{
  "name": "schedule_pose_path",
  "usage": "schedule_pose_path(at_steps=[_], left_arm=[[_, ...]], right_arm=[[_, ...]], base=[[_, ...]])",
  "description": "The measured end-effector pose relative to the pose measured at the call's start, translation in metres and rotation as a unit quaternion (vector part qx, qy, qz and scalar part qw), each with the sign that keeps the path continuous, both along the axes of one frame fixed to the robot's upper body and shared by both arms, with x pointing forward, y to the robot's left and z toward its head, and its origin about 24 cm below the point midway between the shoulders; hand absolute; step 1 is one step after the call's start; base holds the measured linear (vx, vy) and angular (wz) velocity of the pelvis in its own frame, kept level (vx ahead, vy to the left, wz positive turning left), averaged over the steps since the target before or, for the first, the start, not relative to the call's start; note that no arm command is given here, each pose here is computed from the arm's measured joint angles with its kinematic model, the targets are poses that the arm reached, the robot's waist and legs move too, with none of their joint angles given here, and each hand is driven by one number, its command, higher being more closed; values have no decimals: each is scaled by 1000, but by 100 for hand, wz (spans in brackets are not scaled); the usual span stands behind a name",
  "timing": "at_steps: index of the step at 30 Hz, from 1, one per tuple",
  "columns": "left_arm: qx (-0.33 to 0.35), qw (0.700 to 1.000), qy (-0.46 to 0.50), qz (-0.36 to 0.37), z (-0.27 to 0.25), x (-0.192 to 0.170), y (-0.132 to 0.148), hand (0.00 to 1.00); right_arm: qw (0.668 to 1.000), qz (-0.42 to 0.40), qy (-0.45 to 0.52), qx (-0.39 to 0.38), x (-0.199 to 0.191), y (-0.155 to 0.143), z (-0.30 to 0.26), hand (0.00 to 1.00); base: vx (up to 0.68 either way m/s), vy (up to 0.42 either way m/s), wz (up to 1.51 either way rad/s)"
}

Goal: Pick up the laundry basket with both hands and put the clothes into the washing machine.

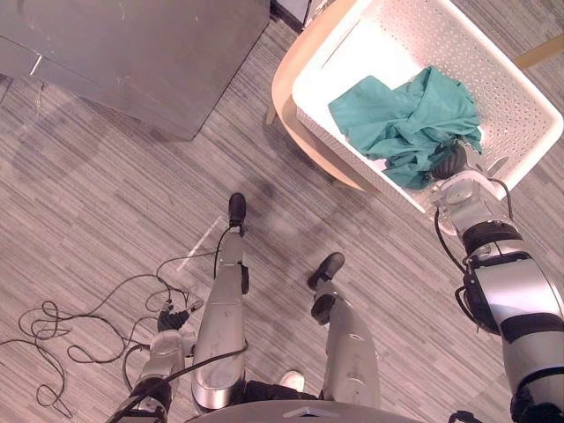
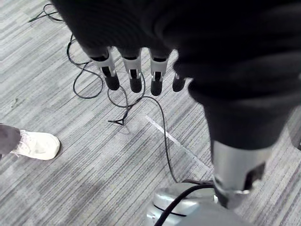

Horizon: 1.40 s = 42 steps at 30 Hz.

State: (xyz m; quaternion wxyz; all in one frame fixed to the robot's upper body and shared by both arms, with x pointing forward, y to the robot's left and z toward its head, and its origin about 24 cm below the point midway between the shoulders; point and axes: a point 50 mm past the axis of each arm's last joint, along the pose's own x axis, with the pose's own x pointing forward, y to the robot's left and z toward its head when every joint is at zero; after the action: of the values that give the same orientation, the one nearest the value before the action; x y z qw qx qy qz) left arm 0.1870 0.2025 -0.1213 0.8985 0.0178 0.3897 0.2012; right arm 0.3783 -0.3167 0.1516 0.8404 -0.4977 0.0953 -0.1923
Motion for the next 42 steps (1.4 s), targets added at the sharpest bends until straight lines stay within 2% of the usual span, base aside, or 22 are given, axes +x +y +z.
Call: schedule_pose_path(at_steps=[11, 19, 22, 24, 26, 29, 31, 36, 38, 42], left_arm=[[-5, 1000, 3, 17, 0, 0, 4, 0], [-2, 1000, 6, 23, 0, -1, 6, 0], [-1, 999, 9, 31, -1, -2, 9, 0], [0, 999, 13, 43, -1, -4, 12, 0], [0, 998, 14, 54, -2, -6, 15, 0], [-6, 997, 13, 70, -2, -7, 18, 0], [-7, 997, 13, 73, -2, -7, 18, 0], [-17, 996, 10, 92, -1, -8, 21, 0], [-21, 994, 11, 103, -2, -8, 23, 0], [-15, 994, 7, 106, 1, -7, 26, 0]], right_arm=[[993, -6, -52, 110, 4, 13, -5, 100], [990, 3, -57, 130, 8, 23, -7, 100], [988, 20, -64, 143, 9, 33, -10, 100], [980, 33, -79, 181, 11, 46, -15, 100], [967, 47, -101, 231, 11, 60, -19, 100], [924, 83, -159, 339, 12, 90, -18, 100], [903, 108, -176, 376, 12, 106, -17, 100], [818, 164, -206, 511, 4, 157, -20, 100], [770, 173, -207, 578, -1, 179, -26, 100], [723, 182, -226, 627, -6, 189, -22, 100]], base=[[1, -33, 0], [8, -51, 0], [16, -52, -1], [31, -70, -3], [33, -71, -2], [19, -52, -3], [3, -12, -3], [0, 0, -1], [12, -30, -3], [-3, -51, -1]])
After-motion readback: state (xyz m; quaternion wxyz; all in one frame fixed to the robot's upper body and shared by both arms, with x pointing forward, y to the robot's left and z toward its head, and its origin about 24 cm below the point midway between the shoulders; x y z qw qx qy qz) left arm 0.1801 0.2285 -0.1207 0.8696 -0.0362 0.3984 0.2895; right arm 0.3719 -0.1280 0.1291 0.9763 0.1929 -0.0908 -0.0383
